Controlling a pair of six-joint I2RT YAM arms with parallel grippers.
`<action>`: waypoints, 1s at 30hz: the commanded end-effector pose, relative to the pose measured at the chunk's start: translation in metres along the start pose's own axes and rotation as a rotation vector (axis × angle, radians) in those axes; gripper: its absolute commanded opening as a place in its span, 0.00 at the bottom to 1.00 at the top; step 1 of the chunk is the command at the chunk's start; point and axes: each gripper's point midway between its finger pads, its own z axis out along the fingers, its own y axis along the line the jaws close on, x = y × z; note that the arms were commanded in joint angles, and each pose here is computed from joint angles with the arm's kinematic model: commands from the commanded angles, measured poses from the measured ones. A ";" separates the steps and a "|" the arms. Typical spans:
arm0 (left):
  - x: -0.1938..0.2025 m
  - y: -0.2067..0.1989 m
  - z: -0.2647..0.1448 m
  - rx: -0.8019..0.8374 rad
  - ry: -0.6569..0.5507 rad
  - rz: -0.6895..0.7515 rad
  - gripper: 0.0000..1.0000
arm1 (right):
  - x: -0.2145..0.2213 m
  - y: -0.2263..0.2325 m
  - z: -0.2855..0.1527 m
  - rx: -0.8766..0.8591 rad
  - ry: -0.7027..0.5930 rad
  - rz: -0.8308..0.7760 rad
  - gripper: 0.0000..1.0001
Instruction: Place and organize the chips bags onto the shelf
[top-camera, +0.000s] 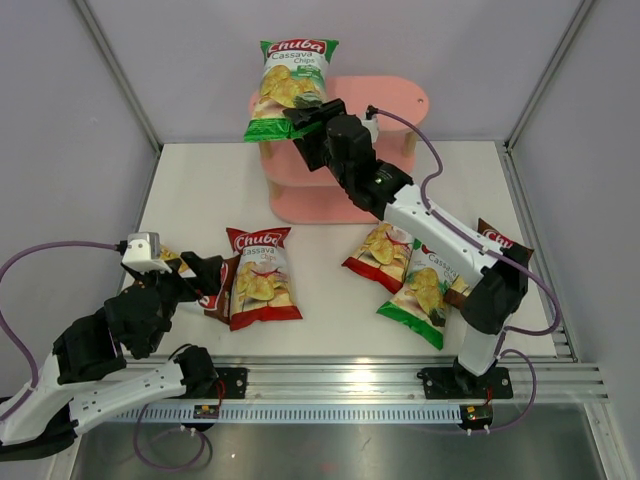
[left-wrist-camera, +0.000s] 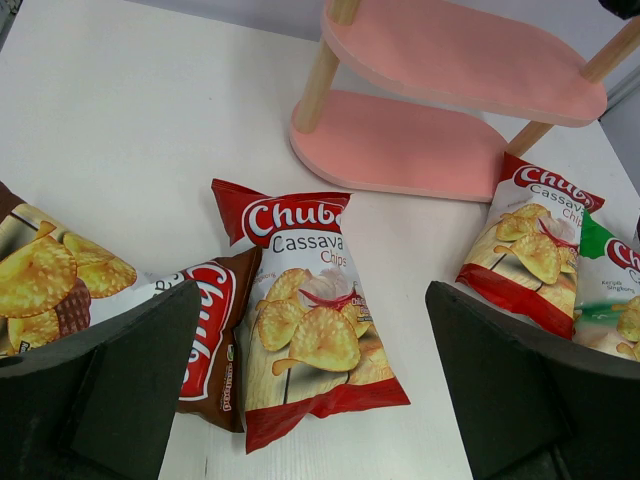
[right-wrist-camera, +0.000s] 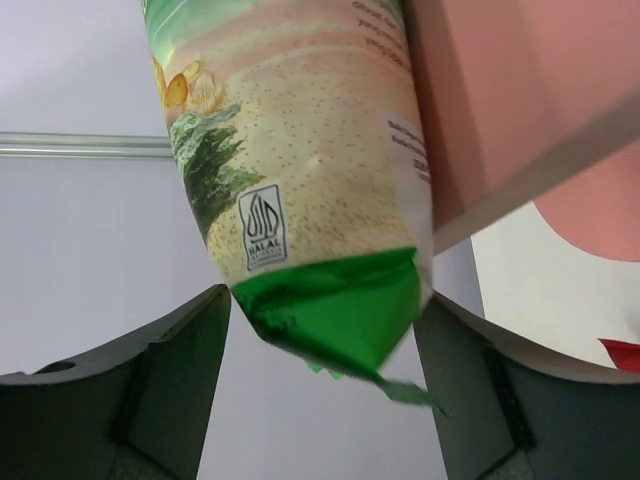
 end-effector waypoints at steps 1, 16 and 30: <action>-0.008 0.001 0.002 -0.026 -0.032 -0.031 0.99 | -0.014 0.022 -0.029 -0.048 -0.020 0.005 0.84; 0.023 -0.062 0.003 0.246 0.109 -0.056 0.99 | -0.053 -0.004 -0.138 -0.084 -0.011 -0.321 0.99; 0.095 -0.208 0.033 0.640 0.354 -0.003 0.99 | -0.120 -0.112 -0.325 0.031 0.069 -0.804 1.00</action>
